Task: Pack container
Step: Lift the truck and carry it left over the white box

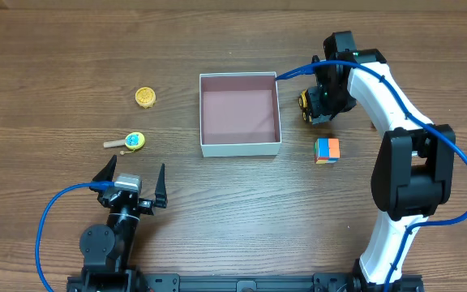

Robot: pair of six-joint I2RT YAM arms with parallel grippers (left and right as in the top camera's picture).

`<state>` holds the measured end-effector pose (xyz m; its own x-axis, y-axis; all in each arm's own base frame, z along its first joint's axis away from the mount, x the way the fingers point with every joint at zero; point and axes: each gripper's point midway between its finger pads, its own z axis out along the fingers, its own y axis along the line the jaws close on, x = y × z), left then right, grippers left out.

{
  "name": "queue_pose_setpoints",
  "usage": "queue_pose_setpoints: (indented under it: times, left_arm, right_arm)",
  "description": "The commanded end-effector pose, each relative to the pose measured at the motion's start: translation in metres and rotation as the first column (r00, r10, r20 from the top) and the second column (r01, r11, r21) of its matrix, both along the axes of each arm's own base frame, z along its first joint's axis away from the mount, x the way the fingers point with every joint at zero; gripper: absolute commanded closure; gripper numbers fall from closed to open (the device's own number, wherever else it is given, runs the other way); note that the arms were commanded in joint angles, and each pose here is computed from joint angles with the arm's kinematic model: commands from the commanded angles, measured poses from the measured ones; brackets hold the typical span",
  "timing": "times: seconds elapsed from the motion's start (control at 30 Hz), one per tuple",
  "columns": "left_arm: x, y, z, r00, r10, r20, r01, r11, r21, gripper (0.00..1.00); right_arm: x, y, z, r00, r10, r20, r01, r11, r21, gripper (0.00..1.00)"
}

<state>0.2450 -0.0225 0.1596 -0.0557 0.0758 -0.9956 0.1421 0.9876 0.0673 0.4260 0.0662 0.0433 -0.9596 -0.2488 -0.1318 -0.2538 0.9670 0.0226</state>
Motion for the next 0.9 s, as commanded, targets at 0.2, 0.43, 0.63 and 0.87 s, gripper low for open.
queue_pose_setpoints:
  times: [0.2,0.43,0.63,0.87]
  left_arm:
    - [0.0,0.002,-0.001,1.0,0.008,0.001,-0.008,1.0,-0.013,0.0]
    - [0.0,0.002,-0.001,1.0,0.009,0.001,-0.009,1.0,-0.013,0.0]
    - [0.0,0.002,-0.001,1.0,0.009,0.001,-0.009,1.0,-0.013,0.0]
    - [0.0,0.002,-0.001,1.0,0.009,0.001,-0.009,1.0,-0.013,0.0]
  right_arm:
    - [0.005,-0.004,0.016,1.0,0.0,0.006,0.001,0.999,-0.042,0.53]
    - [0.014,-0.003,0.048,0.999,-0.031,0.031,0.032,0.999,-0.033,0.54]
    - [0.018,0.007,0.091,0.997,-0.045,0.062,0.047,0.999,-0.021,0.54]
    - [0.008,0.041,0.147,0.988,-0.12,0.097,0.118,0.993,0.023,0.55]
